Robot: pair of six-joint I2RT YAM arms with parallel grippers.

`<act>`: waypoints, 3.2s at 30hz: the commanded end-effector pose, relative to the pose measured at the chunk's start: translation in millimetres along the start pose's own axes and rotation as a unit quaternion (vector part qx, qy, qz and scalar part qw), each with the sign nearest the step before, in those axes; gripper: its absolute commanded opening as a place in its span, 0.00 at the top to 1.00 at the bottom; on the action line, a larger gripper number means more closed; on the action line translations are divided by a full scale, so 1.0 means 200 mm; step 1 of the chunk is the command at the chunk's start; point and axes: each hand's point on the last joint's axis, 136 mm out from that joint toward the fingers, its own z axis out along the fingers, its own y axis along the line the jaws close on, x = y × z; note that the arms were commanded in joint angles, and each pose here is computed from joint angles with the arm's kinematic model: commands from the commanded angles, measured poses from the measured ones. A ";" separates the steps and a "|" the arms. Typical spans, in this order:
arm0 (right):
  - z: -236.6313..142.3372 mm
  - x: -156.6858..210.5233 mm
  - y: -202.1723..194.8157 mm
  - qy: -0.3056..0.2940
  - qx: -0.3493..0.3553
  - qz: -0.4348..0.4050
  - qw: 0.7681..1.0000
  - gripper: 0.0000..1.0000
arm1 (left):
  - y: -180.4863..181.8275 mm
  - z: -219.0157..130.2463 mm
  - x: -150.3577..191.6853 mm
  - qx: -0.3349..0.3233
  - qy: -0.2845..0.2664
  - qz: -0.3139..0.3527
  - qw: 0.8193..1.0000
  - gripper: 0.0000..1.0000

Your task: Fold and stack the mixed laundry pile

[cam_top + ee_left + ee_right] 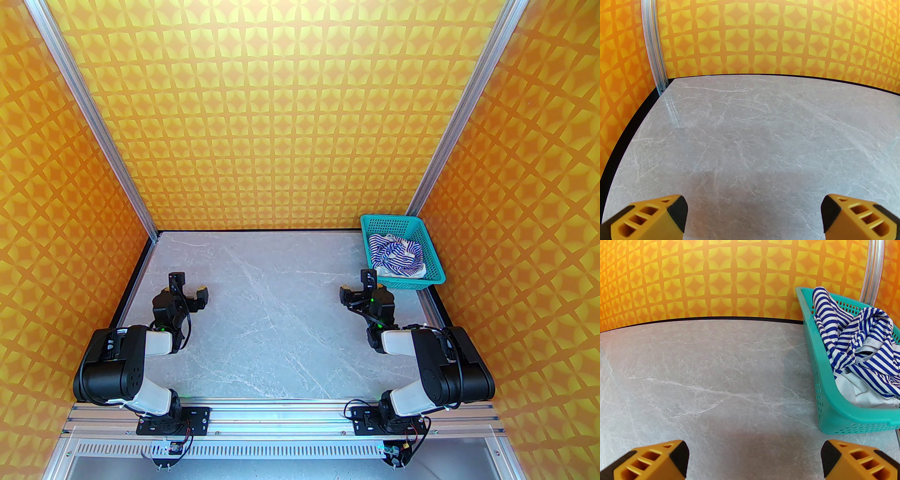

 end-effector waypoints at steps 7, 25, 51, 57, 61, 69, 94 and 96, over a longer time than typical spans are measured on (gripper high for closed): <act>-0.02 -0.09 0.00 -0.025 0.003 -0.004 1.000 0.01 | -0.05 -0.01 -0.09 0.020 -0.010 0.017 1.000 0.01; 0.00 -0.72 -0.47 0.207 0.125 0.244 0.939 0.03 | -0.89 -0.51 -0.69 0.344 0.007 -0.054 0.937 0.02; 0.32 -0.93 -0.62 0.212 0.118 0.230 0.943 1.00 | -1.03 -0.65 -0.60 0.405 0.025 -0.043 0.913 0.04; -0.15 -1.47 -0.15 0.074 -0.014 0.183 0.980 1.00 | -1.03 -0.71 -0.69 0.408 0.008 -0.039 0.912 0.05; -0.52 -1.69 0.17 0.012 -0.114 0.155 0.981 1.00 | -1.02 -0.77 -0.75 0.411 -0.008 -0.040 0.911 0.05; -0.63 -1.48 0.75 0.073 -0.239 0.138 0.958 1.00 | -1.01 -0.83 -0.82 0.410 -0.011 -0.023 0.912 0.06; -0.31 -0.12 0.72 0.378 -0.160 0.111 0.905 0.38 | -1.37 -0.65 0.16 0.372 0.303 0.157 0.863 0.20; -0.32 -0.02 0.73 0.397 -0.166 0.117 0.895 0.41 | -1.46 -0.63 0.21 0.385 0.306 0.186 0.850 0.21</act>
